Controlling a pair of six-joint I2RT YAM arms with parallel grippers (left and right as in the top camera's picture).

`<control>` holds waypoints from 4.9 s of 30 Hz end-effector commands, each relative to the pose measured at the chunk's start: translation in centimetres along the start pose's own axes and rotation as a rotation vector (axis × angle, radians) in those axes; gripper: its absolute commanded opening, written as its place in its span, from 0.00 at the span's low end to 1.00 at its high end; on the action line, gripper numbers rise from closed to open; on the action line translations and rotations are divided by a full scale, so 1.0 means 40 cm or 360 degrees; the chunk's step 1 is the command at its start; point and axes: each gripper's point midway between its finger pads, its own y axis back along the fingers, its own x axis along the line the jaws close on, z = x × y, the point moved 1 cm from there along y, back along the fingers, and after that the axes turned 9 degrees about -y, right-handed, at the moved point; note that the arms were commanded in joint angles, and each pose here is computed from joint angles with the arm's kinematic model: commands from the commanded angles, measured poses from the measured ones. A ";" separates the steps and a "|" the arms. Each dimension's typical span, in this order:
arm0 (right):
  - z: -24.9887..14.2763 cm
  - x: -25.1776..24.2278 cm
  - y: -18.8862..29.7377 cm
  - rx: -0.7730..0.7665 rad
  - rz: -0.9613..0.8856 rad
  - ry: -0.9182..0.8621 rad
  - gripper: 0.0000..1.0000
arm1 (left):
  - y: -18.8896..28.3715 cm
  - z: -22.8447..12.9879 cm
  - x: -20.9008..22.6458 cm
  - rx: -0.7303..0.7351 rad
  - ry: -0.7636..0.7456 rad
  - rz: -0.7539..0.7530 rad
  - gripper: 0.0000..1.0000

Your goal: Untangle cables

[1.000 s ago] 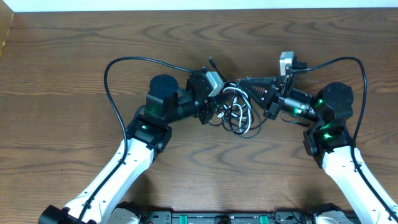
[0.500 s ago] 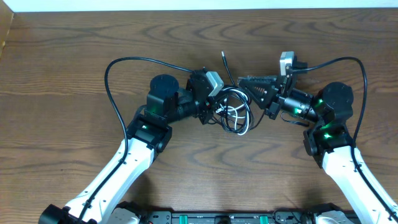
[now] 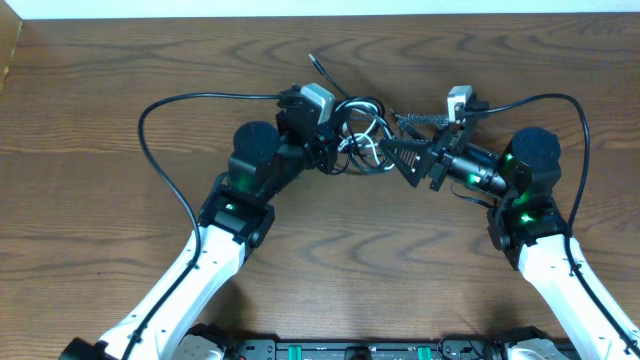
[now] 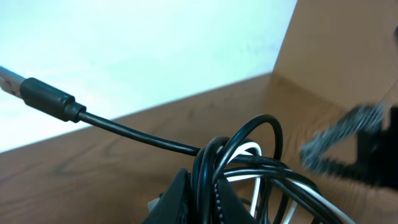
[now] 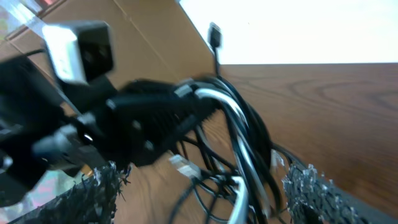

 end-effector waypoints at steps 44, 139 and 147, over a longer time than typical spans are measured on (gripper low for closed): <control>0.013 -0.032 0.003 -0.0036 -0.0120 0.0122 0.01 | 0.190 -0.073 0.295 -0.0033 0.0747 0.1436 0.08; -0.017 -0.001 0.001 0.0069 0.0009 0.0264 0.38 | 0.038 0.072 -0.031 -0.0103 0.0010 -0.0081 0.08; -0.015 -0.005 0.001 0.0061 -0.0004 0.0263 0.01 | 0.038 0.073 -0.031 -0.0107 0.0008 -0.0081 0.08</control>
